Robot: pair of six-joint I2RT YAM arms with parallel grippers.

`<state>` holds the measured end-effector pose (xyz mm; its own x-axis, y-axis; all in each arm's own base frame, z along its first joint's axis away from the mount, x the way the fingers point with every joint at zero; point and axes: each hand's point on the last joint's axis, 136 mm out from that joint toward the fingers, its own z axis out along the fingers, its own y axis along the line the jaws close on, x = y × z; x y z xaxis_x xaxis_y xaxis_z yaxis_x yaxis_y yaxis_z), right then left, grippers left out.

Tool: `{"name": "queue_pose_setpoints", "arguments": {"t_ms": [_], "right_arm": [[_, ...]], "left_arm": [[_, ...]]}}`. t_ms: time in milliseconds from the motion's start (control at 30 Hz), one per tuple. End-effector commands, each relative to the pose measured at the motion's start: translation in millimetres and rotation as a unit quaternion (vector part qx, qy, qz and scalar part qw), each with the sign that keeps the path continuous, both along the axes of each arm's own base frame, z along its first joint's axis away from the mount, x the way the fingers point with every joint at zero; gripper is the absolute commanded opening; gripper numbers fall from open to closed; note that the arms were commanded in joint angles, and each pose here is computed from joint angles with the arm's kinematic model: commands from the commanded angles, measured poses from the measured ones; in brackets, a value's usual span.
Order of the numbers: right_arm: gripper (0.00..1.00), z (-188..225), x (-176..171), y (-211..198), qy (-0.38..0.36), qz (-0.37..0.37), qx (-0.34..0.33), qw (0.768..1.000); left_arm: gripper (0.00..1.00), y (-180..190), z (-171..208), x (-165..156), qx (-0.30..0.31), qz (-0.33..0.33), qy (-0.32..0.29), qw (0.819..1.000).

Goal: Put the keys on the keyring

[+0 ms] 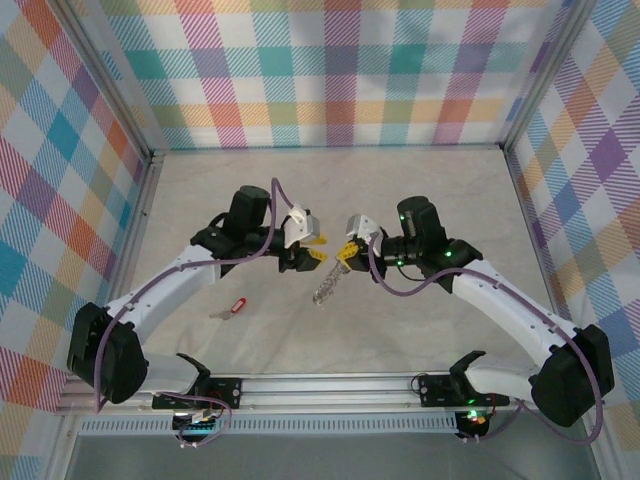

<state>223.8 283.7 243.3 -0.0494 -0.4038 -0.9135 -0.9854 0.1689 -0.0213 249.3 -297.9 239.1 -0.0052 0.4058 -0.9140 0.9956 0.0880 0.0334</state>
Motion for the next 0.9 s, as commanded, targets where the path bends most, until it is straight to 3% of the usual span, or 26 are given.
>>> {"name": "queue_pose_setpoints", "arguments": {"t_ms": [0,433,633,800,867], "right_arm": [[0.00,33,-8,9,-0.037,0.040,0.059,0.997],[0.00,30,-8,10,-0.040,0.043,0.065,0.996],[0.00,31,-11,9,-0.042,0.046,0.067,0.996],[0.00,30,-11,9,-0.044,0.049,0.067,0.996],[0.00,29,-12,10,-0.049,0.052,0.067,0.995]], "left_arm": [[0.42,-12,12,-1,-0.017,-0.012,-0.018,1.000],[0.34,-19,15,-6,-0.028,-0.022,-0.024,0.999],[0.21,-21,17,-7,-0.029,-0.030,-0.021,0.999],[0.01,-21,16,-14,-0.020,-0.051,-0.014,0.998],[0.00,-22,18,-17,-0.025,-0.060,-0.011,0.998]]}}
